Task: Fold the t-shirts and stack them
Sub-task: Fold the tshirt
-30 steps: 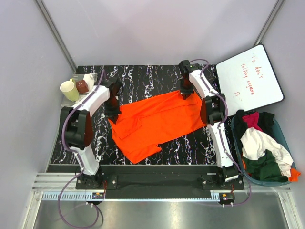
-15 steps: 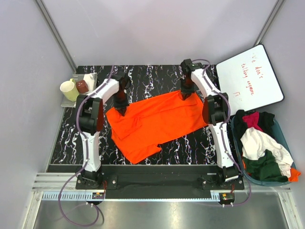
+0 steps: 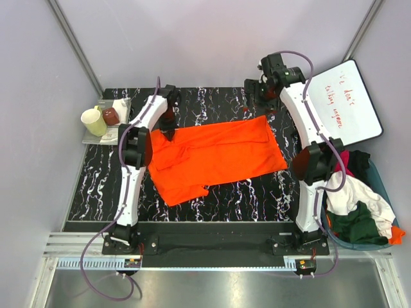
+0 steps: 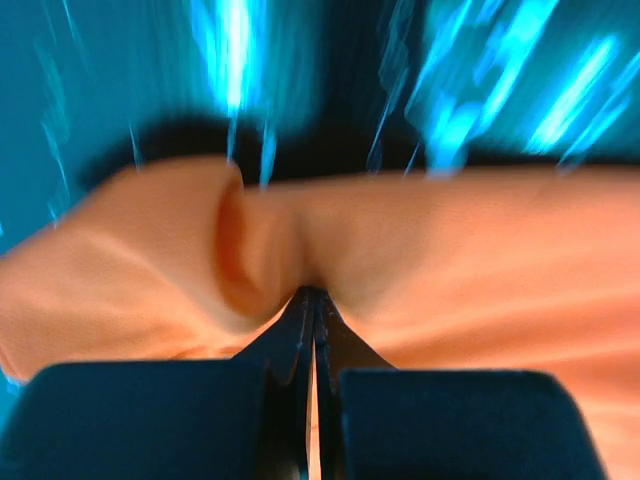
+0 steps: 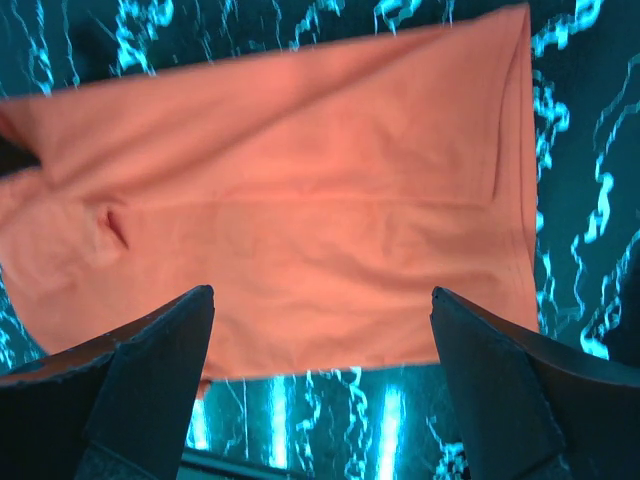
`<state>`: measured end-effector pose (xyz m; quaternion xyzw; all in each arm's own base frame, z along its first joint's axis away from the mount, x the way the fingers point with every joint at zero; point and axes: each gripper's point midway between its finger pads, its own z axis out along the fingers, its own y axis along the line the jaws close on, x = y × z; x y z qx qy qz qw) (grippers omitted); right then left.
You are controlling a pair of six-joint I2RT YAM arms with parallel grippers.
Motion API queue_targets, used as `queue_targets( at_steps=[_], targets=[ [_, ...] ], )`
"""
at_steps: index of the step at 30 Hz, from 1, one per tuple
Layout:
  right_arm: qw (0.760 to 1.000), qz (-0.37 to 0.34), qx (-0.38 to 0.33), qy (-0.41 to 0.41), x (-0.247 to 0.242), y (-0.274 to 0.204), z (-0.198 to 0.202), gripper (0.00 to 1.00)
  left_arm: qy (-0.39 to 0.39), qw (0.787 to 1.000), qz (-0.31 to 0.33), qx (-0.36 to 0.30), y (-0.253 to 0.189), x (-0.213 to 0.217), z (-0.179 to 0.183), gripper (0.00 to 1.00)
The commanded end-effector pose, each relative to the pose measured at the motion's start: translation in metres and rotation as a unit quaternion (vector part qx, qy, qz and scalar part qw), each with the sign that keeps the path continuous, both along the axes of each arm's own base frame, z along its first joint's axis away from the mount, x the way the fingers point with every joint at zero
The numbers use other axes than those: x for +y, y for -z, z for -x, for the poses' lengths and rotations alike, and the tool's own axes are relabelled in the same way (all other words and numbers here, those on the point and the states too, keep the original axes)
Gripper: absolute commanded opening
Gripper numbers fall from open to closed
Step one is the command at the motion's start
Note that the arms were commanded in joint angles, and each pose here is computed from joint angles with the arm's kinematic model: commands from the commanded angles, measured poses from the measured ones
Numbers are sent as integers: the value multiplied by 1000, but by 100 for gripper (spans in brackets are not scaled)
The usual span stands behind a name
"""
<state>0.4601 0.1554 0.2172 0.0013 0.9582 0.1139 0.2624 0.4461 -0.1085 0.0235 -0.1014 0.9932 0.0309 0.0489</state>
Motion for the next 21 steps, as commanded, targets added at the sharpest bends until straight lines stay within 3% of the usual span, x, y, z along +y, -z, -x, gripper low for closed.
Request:
queue_targets(
  at_steps=[1, 5, 9, 10, 12, 13, 14, 16, 17, 19, 21],
  targets=[
    [999, 4, 33, -3, -5, 11, 24, 98, -32, 999, 6, -38, 0, 15, -41, 0],
    [999, 1, 38, -11, -10, 16, 49, 100, -27, 993, 60, -93, -20, 11, -66, 0],
    [999, -10, 40, -10, -11, 25, 64, 100, 12, 973, 108, -204, -115, 0, -58, 0],
    [999, -11, 52, -8, -12, 32, 72, 100, 19, 971, 126, -202, -114, -5, -46, 9],
    [998, -14, 67, -2, -13, 40, 79, 100, 38, 959, 145, -241, -156, -11, -26, 28],
    [997, -8, 80, 6, -17, 49, 85, 100, 42, 963, 148, -220, -145, -13, -6, 52],
    [996, -8, 89, 18, -19, 53, 89, 100, 49, 959, 151, -236, -164, -13, 9, 63],
    [993, 0, 111, 39, -29, 68, 98, 99, 48, 966, 156, -200, -143, -15, 43, 80],
    [991, -2, 120, 51, -31, 72, 101, 99, 49, 963, 164, -208, -153, -15, 58, 88],
    [986, 5, 141, 83, -42, 85, 110, 96, 36, 968, 180, -169, -128, -15, 93, 93],
    [982, 3, 150, 117, -57, 93, 112, 96, 24, 965, 197, -171, -131, -16, 117, 95]
  ],
)
